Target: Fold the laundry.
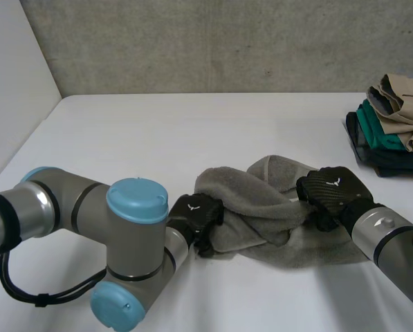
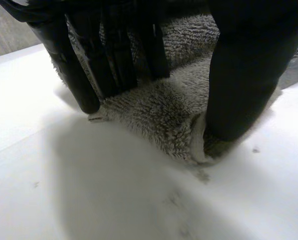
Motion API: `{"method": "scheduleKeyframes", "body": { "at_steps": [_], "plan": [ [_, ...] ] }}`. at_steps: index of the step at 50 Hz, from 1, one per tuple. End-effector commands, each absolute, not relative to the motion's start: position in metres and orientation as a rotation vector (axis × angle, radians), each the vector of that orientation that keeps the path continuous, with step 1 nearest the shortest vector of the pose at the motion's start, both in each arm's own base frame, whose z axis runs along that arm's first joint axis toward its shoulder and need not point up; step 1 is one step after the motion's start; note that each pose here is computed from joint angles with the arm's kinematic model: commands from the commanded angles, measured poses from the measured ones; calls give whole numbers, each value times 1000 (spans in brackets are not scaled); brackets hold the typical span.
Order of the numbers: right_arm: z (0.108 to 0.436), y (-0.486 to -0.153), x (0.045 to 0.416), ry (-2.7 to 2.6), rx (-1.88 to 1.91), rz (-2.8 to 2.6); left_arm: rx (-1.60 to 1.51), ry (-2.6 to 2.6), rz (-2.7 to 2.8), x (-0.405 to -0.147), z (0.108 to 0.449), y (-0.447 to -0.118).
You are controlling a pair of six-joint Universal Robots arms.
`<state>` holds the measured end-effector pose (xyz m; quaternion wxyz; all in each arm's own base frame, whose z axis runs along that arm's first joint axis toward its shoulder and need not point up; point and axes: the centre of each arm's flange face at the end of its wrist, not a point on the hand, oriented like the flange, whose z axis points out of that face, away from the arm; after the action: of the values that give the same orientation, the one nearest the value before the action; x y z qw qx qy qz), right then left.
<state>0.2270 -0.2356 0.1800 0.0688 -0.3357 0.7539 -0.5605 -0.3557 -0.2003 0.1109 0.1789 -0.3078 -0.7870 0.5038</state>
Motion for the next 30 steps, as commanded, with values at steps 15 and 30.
{"method": "scheduleKeyframes", "body": {
  "at_steps": [15, 30],
  "plan": [
    [250, -257, 214, 2243, -1152, -1863, -553, -2020, 1892, -301, 256, -206],
    [264, -351, 222, 2218, -1153, -1988, -673, -1915, 2026, -279, 259, -177]
  ]
}}
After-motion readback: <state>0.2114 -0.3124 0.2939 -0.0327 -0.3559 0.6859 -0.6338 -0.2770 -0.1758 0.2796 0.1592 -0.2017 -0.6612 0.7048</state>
